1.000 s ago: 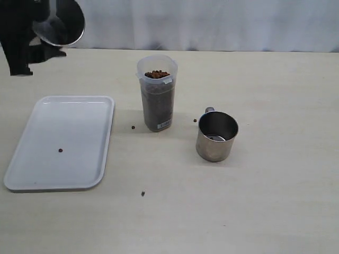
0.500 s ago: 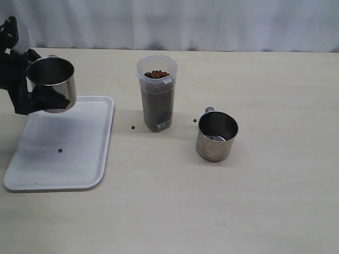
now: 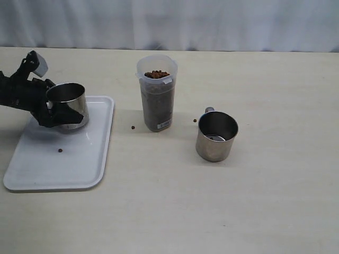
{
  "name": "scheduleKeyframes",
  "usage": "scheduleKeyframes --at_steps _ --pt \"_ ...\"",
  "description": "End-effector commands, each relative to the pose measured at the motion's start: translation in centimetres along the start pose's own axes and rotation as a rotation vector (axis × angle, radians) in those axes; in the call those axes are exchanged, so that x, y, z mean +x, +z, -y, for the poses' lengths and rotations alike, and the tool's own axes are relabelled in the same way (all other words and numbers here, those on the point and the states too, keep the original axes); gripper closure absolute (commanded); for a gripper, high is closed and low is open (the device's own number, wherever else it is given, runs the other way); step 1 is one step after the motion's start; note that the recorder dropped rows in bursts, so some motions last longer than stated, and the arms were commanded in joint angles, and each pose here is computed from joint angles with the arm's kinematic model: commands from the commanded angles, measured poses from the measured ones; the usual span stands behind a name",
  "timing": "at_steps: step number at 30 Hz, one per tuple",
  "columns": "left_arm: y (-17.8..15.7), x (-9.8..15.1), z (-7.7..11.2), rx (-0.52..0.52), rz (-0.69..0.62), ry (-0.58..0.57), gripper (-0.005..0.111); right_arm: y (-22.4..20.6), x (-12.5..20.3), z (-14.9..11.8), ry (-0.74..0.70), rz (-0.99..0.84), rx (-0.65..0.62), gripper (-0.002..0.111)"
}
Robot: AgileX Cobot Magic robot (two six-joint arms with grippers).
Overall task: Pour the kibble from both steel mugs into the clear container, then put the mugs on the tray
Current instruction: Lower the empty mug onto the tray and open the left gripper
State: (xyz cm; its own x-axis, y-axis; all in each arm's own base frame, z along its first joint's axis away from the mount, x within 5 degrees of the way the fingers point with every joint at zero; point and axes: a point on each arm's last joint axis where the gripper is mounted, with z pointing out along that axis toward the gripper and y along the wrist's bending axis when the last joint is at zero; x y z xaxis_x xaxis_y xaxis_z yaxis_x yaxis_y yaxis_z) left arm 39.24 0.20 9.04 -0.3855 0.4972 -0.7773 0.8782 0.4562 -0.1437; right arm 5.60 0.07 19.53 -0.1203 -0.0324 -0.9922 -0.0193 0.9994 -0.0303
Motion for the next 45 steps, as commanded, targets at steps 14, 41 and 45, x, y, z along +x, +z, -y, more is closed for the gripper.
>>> scheduleKeyframes --at_steps 14,41,45 --pt "0.4 -0.5 -0.1 -0.007 0.026 0.000 0.039 0.0 0.1 0.0 -0.002 -0.002 0.008 0.104" --pt "-2.8 -4.6 1.8 0.051 0.073 0.050 0.030 0.0 0.1 0.0 -0.002 -0.002 0.008 0.104" --pt "-3.9 -6.0 2.1 0.020 0.089 0.065 0.030 0.0 0.1 0.0 -0.002 -0.002 0.008 0.104"
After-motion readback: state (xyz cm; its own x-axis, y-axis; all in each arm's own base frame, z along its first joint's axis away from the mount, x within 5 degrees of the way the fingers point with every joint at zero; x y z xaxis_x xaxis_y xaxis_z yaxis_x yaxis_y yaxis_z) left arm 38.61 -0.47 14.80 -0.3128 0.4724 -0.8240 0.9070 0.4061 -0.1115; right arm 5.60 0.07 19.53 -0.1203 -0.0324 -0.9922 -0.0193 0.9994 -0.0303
